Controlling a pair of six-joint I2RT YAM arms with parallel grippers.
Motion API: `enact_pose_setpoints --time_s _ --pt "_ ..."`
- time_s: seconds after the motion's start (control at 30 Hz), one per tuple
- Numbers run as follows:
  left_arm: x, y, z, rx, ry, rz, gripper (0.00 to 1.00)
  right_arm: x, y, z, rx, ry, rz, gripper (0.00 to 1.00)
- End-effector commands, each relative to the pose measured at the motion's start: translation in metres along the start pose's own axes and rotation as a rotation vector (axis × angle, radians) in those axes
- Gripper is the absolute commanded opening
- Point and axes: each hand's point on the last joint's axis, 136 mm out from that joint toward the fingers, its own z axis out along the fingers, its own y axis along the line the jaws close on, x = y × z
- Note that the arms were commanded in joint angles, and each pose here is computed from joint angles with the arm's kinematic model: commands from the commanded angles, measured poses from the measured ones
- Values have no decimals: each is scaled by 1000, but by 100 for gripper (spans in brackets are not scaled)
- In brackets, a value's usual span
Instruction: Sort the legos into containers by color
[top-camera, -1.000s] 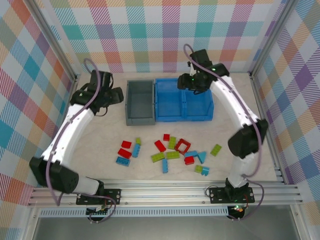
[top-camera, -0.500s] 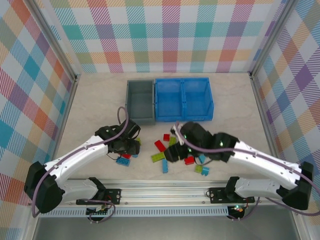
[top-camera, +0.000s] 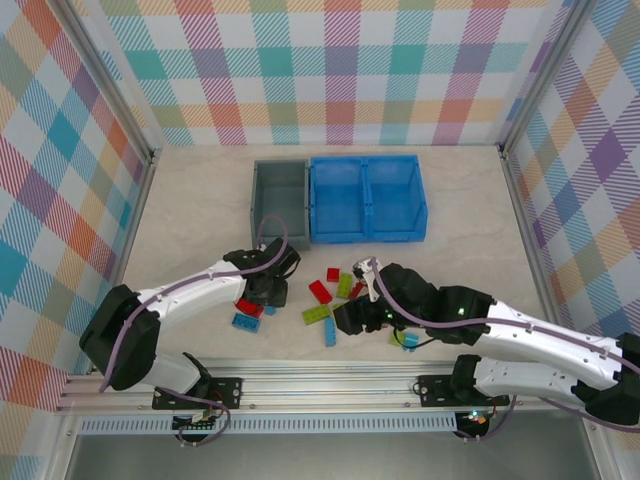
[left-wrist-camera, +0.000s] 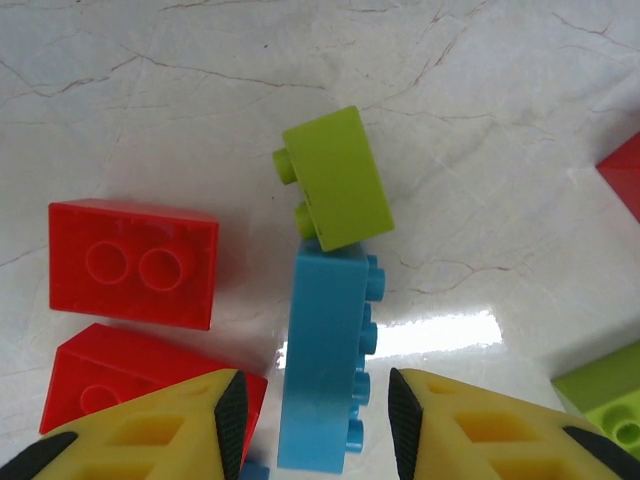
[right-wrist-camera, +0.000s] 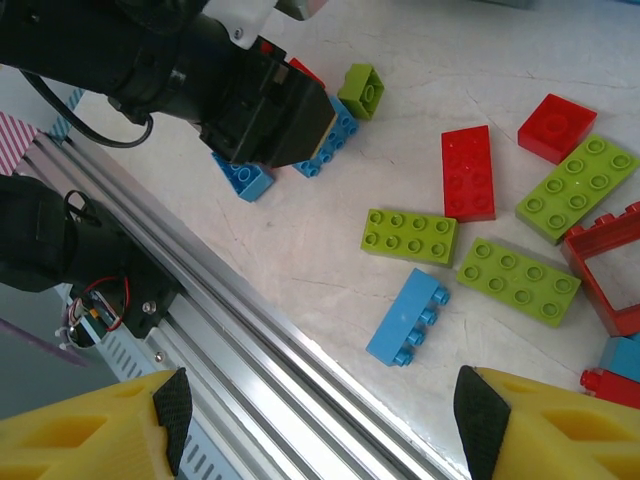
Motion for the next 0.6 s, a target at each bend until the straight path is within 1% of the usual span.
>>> enact_pose_setpoints --time_s 0.0,0.2,0.33,0.4,0.47,0.57 --pt "3 -1 12 -23 0 26 43 -10 10 0 -29 -35 22 71" --pt "7 0 32 -67 39 36 39 -11 9 -2 -30 -45 38 71" --pt "7 -2 38 -67 40 37 31 -10 8 -2 -22 -42 38 71" --pt "5 -3 34 -60 27 37 28 -11 6 -2 -14 -43 38 71" --pt "2 -3 24 -55 15 29 25 -12 4 -3 0 -46 36 71" --pt "-7 -7 -9 -31 -19 10 24 -18 2 -10 24 -70 31 70"
